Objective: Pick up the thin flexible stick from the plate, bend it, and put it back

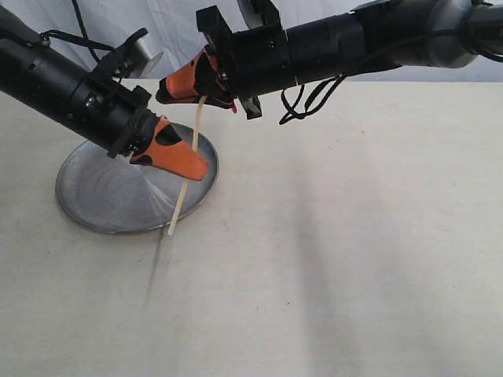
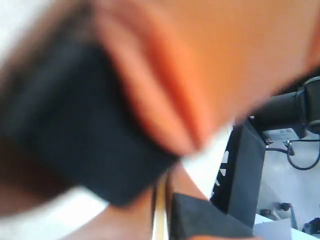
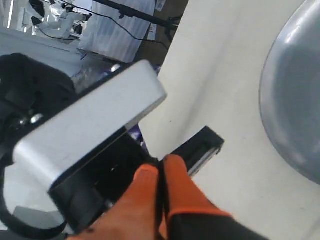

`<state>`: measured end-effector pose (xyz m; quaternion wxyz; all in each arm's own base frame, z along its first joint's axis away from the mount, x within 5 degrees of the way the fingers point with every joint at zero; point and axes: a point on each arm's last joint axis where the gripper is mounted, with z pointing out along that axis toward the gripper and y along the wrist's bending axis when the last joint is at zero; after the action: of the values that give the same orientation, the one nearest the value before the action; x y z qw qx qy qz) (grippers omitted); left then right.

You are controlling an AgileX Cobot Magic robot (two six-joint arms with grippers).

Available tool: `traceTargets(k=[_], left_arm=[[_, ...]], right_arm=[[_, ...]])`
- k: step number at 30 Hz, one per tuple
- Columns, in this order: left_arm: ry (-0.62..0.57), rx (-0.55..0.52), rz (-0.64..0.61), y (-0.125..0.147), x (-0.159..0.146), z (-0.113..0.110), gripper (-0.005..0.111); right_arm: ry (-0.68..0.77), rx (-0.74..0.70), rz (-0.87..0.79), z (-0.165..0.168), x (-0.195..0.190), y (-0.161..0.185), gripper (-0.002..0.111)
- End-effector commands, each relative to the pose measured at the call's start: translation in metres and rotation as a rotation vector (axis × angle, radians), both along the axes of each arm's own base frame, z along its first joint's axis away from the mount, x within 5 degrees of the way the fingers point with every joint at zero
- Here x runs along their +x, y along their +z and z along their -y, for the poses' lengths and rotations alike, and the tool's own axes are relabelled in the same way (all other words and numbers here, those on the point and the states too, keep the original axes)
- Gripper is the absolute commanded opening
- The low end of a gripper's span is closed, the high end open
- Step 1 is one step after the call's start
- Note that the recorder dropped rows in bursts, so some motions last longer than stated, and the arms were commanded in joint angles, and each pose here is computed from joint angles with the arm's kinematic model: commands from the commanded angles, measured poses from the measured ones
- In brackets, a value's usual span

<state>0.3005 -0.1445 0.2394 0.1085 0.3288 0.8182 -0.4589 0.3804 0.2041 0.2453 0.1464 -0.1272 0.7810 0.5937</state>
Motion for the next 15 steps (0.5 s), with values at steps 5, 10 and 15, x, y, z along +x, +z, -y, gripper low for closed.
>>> traceTargets(k=[5, 10, 15], left_arm=[[0.132, -0.303, 0.094, 0.046, 0.005, 0.011, 0.0], [0.148, -0.395, 0.172, 0.068, 0.0, 0.01, 0.0], [0.119, -0.379, 0.226, 0.076, -0.007, 0.009, 0.0]], right_arm=[[0.058, -0.271, 0.015, 0.005, -0.006, -0.023, 0.0], [0.028, -0.33, 0.025, 0.007, -0.003, -0.028, 0.0], [0.005, -0.348, 0.01, 0.009, -0.002, -0.029, 0.0]])
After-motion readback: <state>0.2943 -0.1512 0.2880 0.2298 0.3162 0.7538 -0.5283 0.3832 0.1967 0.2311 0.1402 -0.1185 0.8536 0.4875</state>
